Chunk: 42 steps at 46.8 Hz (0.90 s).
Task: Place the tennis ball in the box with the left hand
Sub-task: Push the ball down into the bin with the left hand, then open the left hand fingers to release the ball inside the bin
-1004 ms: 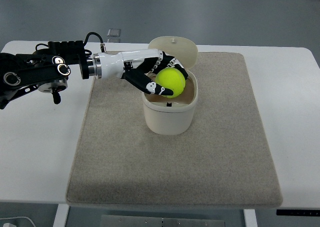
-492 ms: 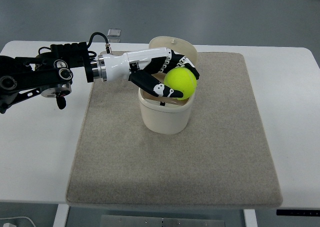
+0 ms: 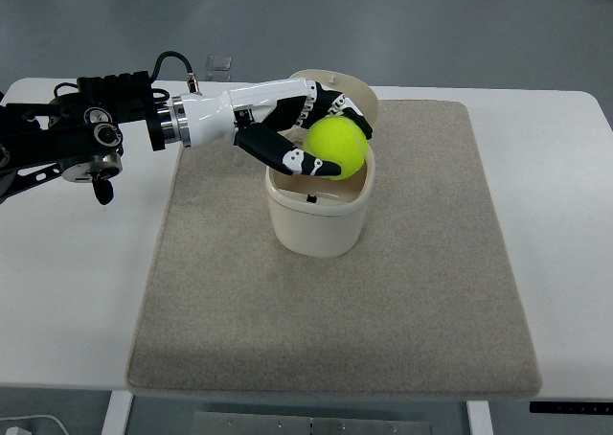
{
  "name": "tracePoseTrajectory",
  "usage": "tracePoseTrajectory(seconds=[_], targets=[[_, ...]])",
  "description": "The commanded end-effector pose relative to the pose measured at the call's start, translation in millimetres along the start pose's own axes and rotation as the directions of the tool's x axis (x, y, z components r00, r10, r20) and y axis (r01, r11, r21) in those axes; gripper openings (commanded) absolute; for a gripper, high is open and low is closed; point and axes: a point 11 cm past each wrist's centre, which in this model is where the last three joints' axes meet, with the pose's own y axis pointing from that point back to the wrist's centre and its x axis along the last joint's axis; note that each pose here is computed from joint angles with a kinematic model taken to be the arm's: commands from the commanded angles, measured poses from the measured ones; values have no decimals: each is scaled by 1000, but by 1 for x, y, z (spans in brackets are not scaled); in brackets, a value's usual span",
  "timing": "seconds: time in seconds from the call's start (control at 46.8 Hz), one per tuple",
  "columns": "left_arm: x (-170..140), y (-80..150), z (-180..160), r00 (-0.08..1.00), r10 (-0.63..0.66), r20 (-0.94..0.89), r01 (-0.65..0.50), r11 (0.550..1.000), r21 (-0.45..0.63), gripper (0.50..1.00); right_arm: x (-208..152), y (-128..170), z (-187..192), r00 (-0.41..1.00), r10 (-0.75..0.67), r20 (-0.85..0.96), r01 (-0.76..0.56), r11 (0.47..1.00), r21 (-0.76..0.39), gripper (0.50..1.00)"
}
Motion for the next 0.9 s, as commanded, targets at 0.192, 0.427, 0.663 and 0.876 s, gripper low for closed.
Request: tracePoseTrajectory(seconds=[0.192, 0.427, 0.663, 0.876], targets=[[0, 1, -3, 1000, 1, -2, -1, 1000, 7, 664, 0, 0, 0, 1000, 0, 0, 0, 1000, 0, 938], [11, 5, -7, 999, 35, 9, -35, 999, 21, 951, 0, 0, 0, 1000, 0, 0, 0, 1000, 0, 938], [11, 5, -8, 999, 37, 8, -38, 999, 24, 962, 0, 0, 0, 1000, 0, 0, 0, 1000, 0, 938], [7, 2, 0, 1000, 29, -4, -29, 1000, -8, 962, 0, 0, 0, 1000, 0, 0, 0, 1000, 0, 938]])
